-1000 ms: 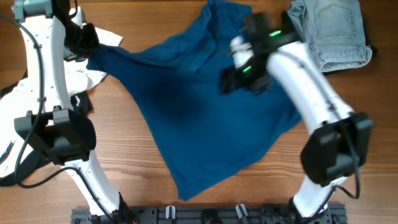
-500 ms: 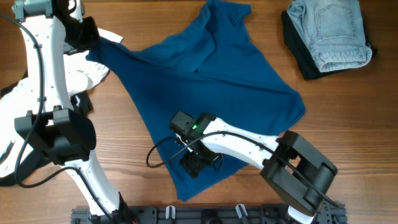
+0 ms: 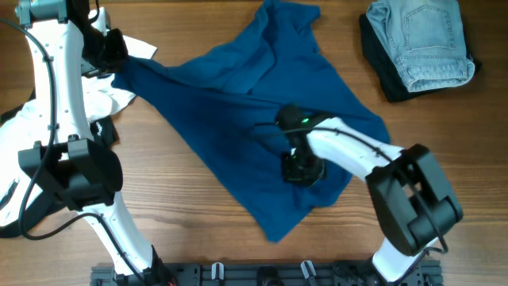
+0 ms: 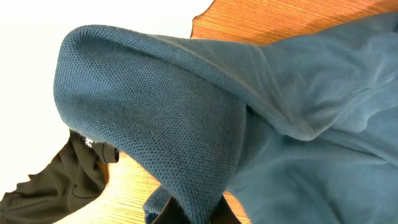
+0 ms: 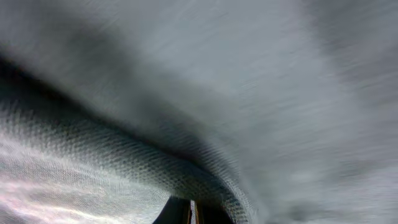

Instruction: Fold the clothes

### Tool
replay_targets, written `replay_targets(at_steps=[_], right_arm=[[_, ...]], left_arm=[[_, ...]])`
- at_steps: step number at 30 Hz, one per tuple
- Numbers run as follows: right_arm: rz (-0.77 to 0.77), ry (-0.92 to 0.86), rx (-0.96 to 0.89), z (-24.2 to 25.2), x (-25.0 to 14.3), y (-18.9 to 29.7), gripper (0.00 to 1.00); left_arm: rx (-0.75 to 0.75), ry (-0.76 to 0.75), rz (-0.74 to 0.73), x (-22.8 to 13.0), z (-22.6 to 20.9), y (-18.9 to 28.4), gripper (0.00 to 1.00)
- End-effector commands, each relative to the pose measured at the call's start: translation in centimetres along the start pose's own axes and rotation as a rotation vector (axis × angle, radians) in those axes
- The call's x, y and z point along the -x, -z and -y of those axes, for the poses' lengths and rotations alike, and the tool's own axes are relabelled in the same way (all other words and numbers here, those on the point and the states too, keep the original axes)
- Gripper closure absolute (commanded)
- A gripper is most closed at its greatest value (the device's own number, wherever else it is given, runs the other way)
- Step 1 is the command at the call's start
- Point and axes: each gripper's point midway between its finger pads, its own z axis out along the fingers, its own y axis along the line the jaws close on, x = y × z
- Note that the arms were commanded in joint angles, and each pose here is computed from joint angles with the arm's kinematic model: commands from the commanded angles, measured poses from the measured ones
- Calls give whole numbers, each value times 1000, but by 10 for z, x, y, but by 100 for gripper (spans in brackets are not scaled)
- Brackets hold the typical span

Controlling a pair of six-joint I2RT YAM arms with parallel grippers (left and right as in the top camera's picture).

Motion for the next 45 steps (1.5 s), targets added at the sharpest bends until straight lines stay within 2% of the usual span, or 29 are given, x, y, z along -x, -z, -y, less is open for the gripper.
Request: replay_targets(at_steps=[1, 4, 8, 12, 15, 17, 18, 19, 20, 21, 24, 30, 34, 43, 44, 45], right_arm=[[35, -99, -43, 59, 33, -10, 95], [125, -203, 29, 112, 74, 7, 95], [244, -285, 85, 170, 114, 42, 94], [371, -333, 92, 205, 146, 80, 92], [413, -327, 114, 205, 158, 108, 91], [410, -285, 155, 189, 159, 128, 78], [385, -254, 170, 172, 151, 143, 66], [357, -233, 168, 158, 141, 148, 57], [292, -262, 161, 142, 119, 150, 43], [222, -311, 193, 125, 99, 151, 37], [147, -365, 176, 115, 70, 146, 38], [16, -672, -87, 137, -9, 85, 43], [-60, -711, -58, 133, -32, 34, 43], [0, -704, 19, 131, -31, -14, 40], [10, -702, 24, 131, -30, -18, 41], [19, -700, 28, 132, -30, -21, 51]], left_arm=[[-14, 11, -3, -4, 5, 4, 96], [-70, -22, -43, -15, 29, 2, 96], [-67, -94, -126, -38, 58, -19, 96], [-57, -51, -189, -56, 67, -51, 96], [-63, -38, -204, -63, 76, -73, 96], [-62, -30, -217, -70, 80, -84, 96], [-59, -36, -227, -74, 81, -90, 96], [-58, -37, -231, -76, 81, -92, 96], [-50, -34, -220, -73, 78, -94, 96], [-34, -20, -205, -69, 74, -94, 96], [-3, 14, -172, -60, 63, -96, 96], [7, 70, -150, -51, 51, -96, 96], [5, 70, -147, -51, 51, -96, 96], [6, 70, -147, -50, 51, -96, 96], [6, 69, -147, -50, 51, -96, 96], [6, 69, -147, -50, 51, -96, 96]])
